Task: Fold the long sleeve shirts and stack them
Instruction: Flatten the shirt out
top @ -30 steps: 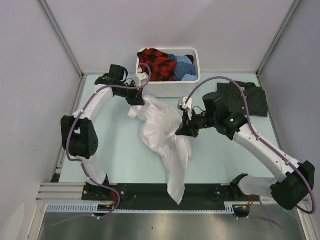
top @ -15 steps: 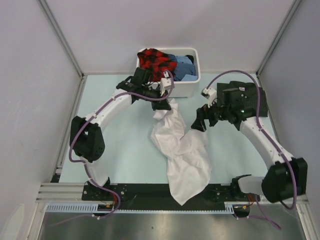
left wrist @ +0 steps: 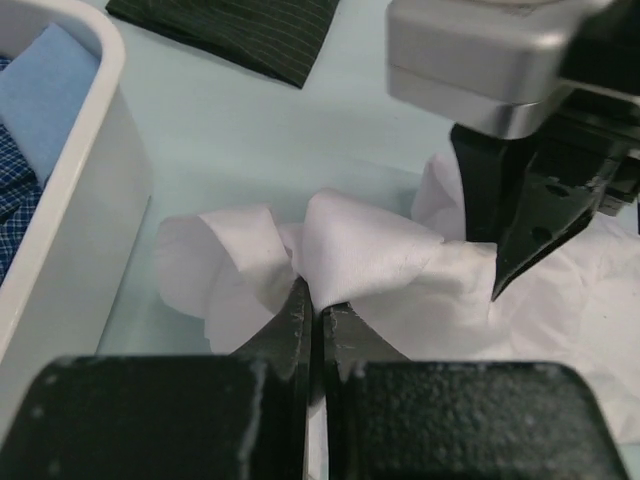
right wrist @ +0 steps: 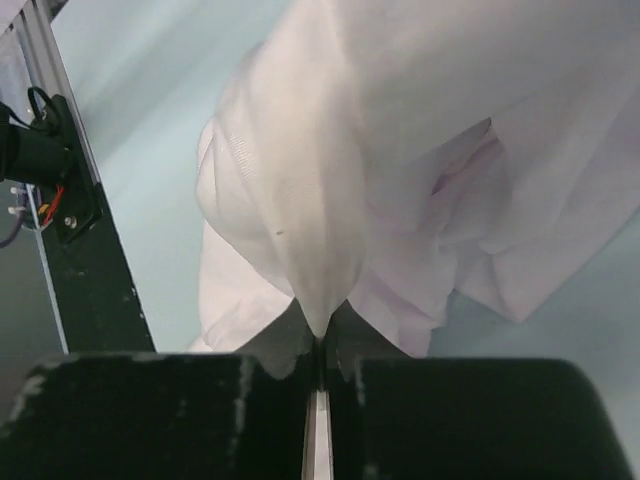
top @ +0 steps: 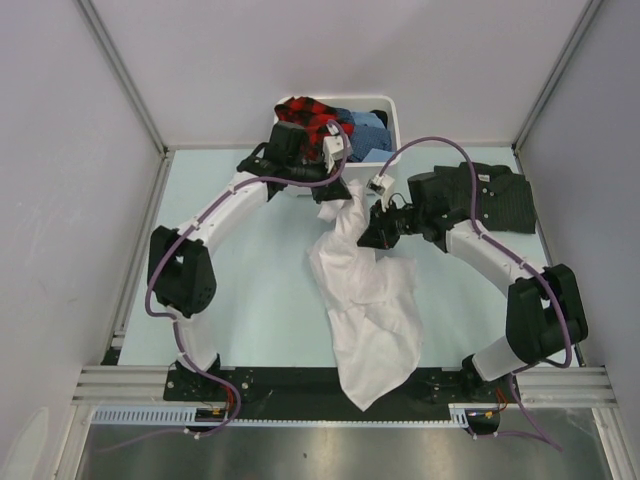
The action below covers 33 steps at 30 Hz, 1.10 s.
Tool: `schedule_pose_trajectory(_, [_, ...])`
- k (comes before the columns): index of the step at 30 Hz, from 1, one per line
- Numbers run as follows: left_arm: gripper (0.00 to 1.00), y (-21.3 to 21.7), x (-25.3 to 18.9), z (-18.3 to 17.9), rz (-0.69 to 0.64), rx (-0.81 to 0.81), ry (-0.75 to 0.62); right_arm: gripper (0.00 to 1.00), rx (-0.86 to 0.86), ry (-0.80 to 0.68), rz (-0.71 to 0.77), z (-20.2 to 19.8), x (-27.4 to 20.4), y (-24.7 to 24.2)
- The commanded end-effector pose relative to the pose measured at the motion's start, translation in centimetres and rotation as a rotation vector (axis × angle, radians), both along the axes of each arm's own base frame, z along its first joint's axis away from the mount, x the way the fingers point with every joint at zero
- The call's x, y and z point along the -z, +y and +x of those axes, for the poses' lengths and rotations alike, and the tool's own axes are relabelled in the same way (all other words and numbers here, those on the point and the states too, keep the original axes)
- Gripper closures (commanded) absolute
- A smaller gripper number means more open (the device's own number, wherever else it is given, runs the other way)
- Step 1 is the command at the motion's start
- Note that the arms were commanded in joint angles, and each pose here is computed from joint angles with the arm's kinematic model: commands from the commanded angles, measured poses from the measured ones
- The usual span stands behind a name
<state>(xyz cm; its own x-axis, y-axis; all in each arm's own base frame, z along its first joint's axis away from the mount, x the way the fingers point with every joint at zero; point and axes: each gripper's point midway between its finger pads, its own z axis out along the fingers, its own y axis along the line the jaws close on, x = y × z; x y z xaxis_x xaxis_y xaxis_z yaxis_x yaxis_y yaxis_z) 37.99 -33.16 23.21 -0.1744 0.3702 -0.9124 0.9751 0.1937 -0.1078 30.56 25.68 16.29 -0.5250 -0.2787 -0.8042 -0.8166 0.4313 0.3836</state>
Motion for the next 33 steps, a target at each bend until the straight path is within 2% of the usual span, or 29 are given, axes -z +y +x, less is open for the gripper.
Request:
schedule_pose_trajectory(1, [0.89, -0.8, -4.2, 2.1, -0.099, -0.068, -0.077, 1.0, 0.117, -0.002, 0.075, 1.8, -4.8, -2.2])
schedule_pose_trajectory(2, [0.78, -0.4, -4.4, 1.9, -0.099, -0.079, -0.074, 1.0, 0.164, 0.037, 0.089, 1.8, -5.3, -3.3])
schedule_pose_trajectory(3, [0.57, 0.0, -4.6, 1.1, -0.093, -0.076, -0.07, 1.0, 0.198, 0.006, 0.106, 1.6, -7.0, -4.2])
schedule_pose_trajectory(4, [0.47, 0.8, -4.7, 0.4, -0.084, -0.078, -0.077, 1.0, 0.253, 0.003, 0.109, 2.2, -7.5, -5.8])
schedule_pose_trajectory(5, [0.4, 2.2, -4.3, -1.8, -0.067, -0.079, -0.078, 1.0, 0.277, -0.005, 0.117, 2.1, -8.2, -6.3])
schedule_pose_trajectory(6, [0.26, 3.2, -3.3, -3.3, -0.044, -0.077, -0.074, 1.0, 0.303, -0.01, 0.119, 2.1, -8.6, -6.9])
schedule_pose_trajectory(9, [0.07, 6.7, 2.2, -8.8, 0.053, -0.06, -0.071, 1.0, 0.359, -0.021, 0.097, 1.3, -9.5, -9.1])
schedule_pose_trajectory(11, [0.04, 8.5, 7.1, -11.8, 0.126, -0.058, 0.005, 1.0, 0.43, 0.025, 0.038, 0.3, -8.8, -11.7])
schedule_pose_trajectory(13, [0.04, 9.1, 9.1, -12.2, 0.162, -0.103, 0.029, 1.0, 0.462, 0.057, -0.077, -1.2, -7.2, -14.1])
schedule_pose_trajectory(15, [0.06, 9.4, 12.3, -12.2, 0.205, -0.155, 0.128, 1.0, 0.512, 0.043, -0.209, -1.8, -5.9, -16.7])
schedule_pose_trajectory(17, [0.07, 8.3, 13.3, -12.6, 0.222, -0.133, 0.183, 1.0, 0.549, 0.02, -0.326, -2.4, -5.2, -18.8])
schedule_pose_trajectory(22, [0.02, 4.3, 16.7, -14.5, 0.301, -0.08, 0.261, 1.0, 0.65, -0.04, -0.355, -2.0, -7.2, -22.1])
schedule_pose_trajectory(25, [0.03, 2.0, 17.0, -15.6, 0.264, -0.041, 0.372, 1.0, 0.671, -0.069, -0.301, -1.6, -9.5, -22.1])
schedule_pose_trajectory(28, [0.17, 0.8, 17.2, -16.3, 0.221, -0.027, 0.475, 1.0, 0.655, -0.098, -0.211, -1.5, -11.8, -20.8])
schedule_pose_trajectory(29, [0.32, 0.4, 16.7, -16.3, 0.195, -0.023, 0.49, 1.0, 0.653, -0.103, -0.176, -1.5, -12.6, -20.3])
schedule_pose_trajectory(31, [0.56, 0.5, 15.7, -16.7, 0.141, -0.001, 0.523, 1.0, 0.652, -0.129, -0.132, -1.6, -13.8, -19.8])
schedule_pose_trajectory(32, [0.77, 0.4, 14.4, -16.4, 0.099, -0.001, 0.507, 1.0, 0.646, -0.137, -0.115, -1.7, -14.3, -19.5])
schedule_pose_trajectory(33, [0.9, 0.8, 13.9, -16.0, 0.084, -0.012, 0.497, 1.0, 0.645, -0.141, -0.095, -1.7, -14.7, -19.3])
